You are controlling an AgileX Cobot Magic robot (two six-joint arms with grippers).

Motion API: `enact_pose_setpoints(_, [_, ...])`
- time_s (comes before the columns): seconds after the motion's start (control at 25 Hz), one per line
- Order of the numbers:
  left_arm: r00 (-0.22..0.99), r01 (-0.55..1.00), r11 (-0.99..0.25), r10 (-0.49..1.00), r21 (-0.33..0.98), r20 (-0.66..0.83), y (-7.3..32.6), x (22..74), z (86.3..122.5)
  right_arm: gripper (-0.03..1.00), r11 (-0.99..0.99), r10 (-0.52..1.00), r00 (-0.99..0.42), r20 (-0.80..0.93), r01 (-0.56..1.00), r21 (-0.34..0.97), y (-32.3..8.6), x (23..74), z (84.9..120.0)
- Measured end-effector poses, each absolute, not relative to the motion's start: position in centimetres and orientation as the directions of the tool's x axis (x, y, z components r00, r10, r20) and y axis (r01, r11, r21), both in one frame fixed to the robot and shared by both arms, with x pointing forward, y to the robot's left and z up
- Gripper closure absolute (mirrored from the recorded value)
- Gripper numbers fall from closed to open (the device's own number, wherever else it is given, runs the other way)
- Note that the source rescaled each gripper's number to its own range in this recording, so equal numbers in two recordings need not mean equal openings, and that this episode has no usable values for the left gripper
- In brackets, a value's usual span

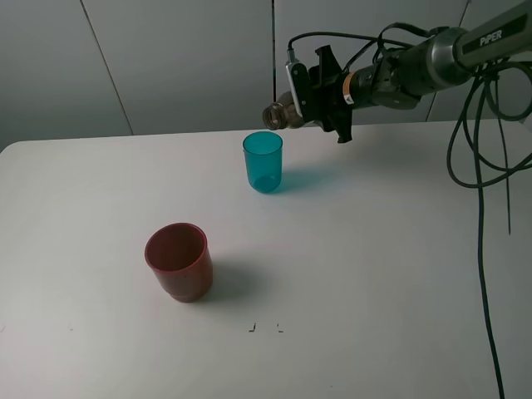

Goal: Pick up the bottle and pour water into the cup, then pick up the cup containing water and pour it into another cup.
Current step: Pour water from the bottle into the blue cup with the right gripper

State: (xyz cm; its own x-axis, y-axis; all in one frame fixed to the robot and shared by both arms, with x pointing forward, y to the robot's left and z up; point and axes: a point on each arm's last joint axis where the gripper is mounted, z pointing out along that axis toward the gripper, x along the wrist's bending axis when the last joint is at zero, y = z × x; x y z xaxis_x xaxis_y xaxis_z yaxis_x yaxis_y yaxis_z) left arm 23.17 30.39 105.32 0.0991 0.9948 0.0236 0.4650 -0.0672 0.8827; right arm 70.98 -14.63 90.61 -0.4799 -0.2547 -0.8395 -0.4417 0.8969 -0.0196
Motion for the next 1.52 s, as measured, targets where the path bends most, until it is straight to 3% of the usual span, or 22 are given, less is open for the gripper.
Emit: enact_pose_setpoints(1.52, [0.096, 0.466, -0.060, 0.995, 0.883, 0.018, 30.4, 23.2, 105.3, 0.97, 0.858, -0.356, -0.406, -0.842, -0.498, -0.123, -12.5, 71.0, 91.7])
